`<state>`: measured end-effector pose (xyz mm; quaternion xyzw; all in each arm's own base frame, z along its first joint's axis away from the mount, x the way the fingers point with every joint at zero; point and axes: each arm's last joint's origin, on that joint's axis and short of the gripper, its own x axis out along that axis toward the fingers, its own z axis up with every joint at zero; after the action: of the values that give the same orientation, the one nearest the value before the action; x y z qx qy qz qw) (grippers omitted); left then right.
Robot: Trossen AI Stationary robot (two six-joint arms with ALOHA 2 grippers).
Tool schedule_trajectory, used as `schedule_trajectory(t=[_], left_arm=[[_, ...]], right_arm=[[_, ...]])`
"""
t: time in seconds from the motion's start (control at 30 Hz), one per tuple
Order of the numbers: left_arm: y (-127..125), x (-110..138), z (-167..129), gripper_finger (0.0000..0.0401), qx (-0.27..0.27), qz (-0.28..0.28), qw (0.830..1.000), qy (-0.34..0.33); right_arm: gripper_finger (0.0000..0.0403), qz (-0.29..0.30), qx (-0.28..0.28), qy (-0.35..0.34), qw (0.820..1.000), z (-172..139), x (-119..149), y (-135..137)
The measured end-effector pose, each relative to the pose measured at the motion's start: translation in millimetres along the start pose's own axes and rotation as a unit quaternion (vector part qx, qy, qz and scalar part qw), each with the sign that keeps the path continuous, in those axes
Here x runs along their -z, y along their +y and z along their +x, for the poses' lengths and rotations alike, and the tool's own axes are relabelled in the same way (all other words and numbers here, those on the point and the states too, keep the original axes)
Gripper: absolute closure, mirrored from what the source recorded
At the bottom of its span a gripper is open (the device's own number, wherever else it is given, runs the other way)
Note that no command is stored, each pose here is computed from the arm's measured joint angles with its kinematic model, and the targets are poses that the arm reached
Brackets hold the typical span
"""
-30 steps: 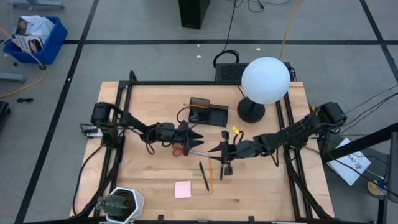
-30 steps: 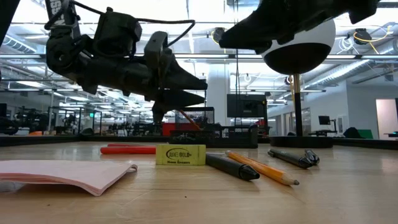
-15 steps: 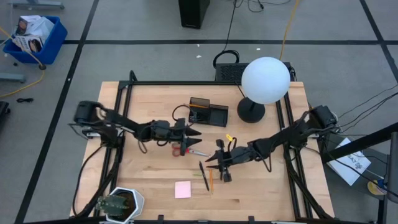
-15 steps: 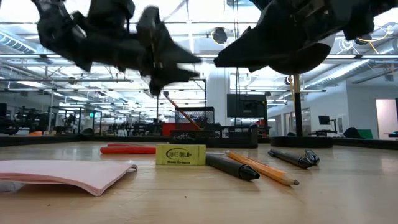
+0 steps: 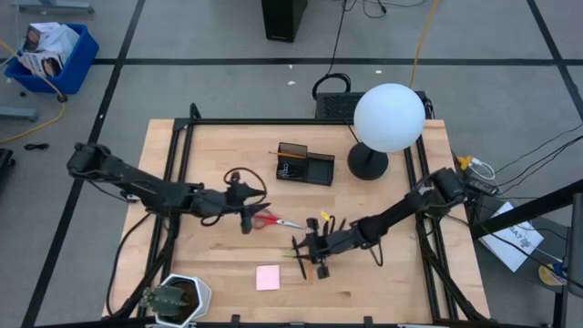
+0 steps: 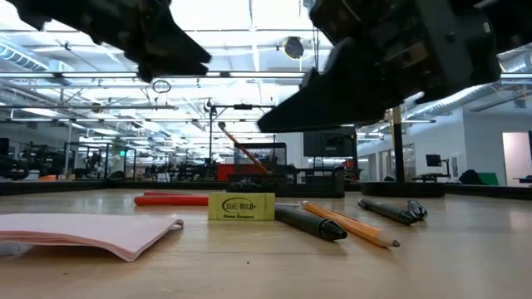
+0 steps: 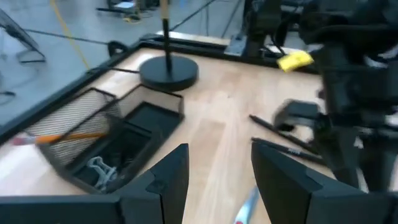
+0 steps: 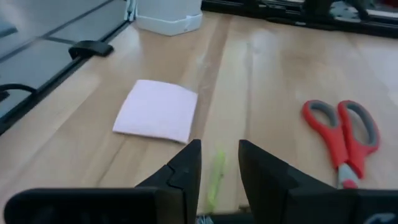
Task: Pick and place office supplies into organizer
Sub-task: Put the green eraser into the black desk organizer
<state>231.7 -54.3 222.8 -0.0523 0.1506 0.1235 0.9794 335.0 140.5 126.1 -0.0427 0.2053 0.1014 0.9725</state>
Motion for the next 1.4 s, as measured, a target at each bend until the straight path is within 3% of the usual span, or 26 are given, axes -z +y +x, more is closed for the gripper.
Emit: schedule_trajectory(t=[0.23, 0.47, 0.9, 1.4], left_arm=[[-1, -5, -22, 0.0222, -0.022, 0.003, 1.000, -0.007], [-5, -4, -27, 0.0222, -0.042, 0.010, 0.999, -0.015], [-6, -4, -28, 0.0222, -0.042, 0.010, 0.999, -0.016], [-6, -4, -28, 0.0222, -0.042, 0.009, 0.999, -0.016]], right_arm=[[0.0300, 0.006, 0.019, 0.086, 0.996, 31, -17, 12], [0.0300, 0.020, 0.026, 0.127, 0.991, 36, -15, 11], [0.0300, 0.020, 0.041, 0.145, 0.988, 46, 1, 4], [0.0300, 0.004, 0.006, 0.160, 0.987, 46, 4, 7]])
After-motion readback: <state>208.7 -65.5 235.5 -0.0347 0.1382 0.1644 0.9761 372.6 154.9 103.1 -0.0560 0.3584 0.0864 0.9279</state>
